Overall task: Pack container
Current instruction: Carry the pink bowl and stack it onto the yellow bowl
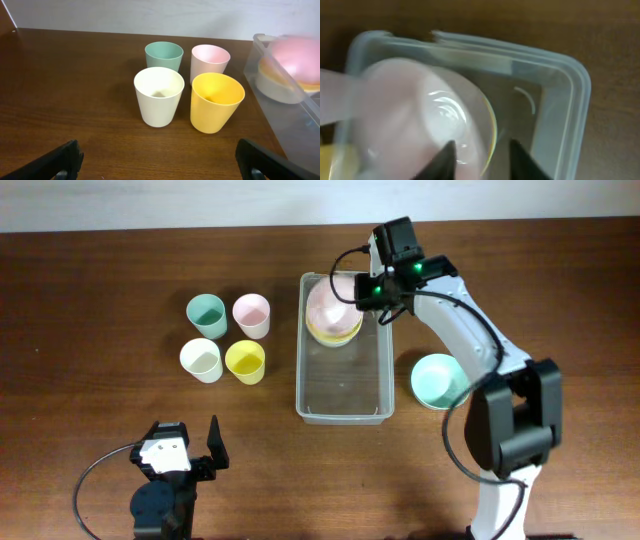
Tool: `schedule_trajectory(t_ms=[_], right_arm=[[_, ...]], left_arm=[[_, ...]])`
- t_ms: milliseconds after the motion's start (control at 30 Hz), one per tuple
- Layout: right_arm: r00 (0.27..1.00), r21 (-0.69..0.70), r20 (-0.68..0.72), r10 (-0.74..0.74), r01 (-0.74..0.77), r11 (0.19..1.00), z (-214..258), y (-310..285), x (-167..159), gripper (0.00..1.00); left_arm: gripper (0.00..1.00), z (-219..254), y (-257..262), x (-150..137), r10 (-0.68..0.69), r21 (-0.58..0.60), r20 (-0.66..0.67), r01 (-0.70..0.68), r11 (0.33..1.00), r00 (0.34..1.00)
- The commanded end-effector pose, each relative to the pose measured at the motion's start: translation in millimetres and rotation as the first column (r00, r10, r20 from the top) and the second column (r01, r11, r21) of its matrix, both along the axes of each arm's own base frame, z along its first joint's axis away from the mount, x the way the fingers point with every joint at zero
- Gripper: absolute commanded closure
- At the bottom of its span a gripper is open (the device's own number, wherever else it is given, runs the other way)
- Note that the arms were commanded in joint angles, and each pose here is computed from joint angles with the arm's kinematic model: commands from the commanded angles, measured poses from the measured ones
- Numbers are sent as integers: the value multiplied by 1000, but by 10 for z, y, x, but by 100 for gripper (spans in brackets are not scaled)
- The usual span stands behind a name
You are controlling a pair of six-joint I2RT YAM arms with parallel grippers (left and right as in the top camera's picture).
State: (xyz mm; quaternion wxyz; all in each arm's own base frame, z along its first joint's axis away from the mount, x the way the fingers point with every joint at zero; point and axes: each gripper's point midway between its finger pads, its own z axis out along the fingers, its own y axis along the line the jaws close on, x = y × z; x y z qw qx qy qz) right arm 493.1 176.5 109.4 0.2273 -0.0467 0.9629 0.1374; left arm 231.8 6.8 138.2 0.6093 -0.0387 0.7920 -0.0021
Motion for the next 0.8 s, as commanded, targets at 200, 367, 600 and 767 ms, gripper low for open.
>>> schedule_trajectory(t_ms=[200, 367, 600, 767], right_arm=[[990, 57, 51, 133, -136, 989, 586, -42, -241, 41], [987, 108, 150, 58, -75, 991, 1225, -205, -353, 58], [993, 44, 87, 75, -79, 996, 732, -47, -217, 48], [997, 31, 11, 78, -78, 996, 177, 6, -71, 49]], left_arm=[[0, -4, -33, 1, -21, 11, 4, 21, 1000, 1000], [0, -4, -33, 1, -21, 11, 4, 21, 1000, 1000], [0, -4, -33, 1, -21, 11, 4, 21, 1000, 1000], [0, -4, -33, 1, -21, 11, 4, 21, 1000, 1000]])
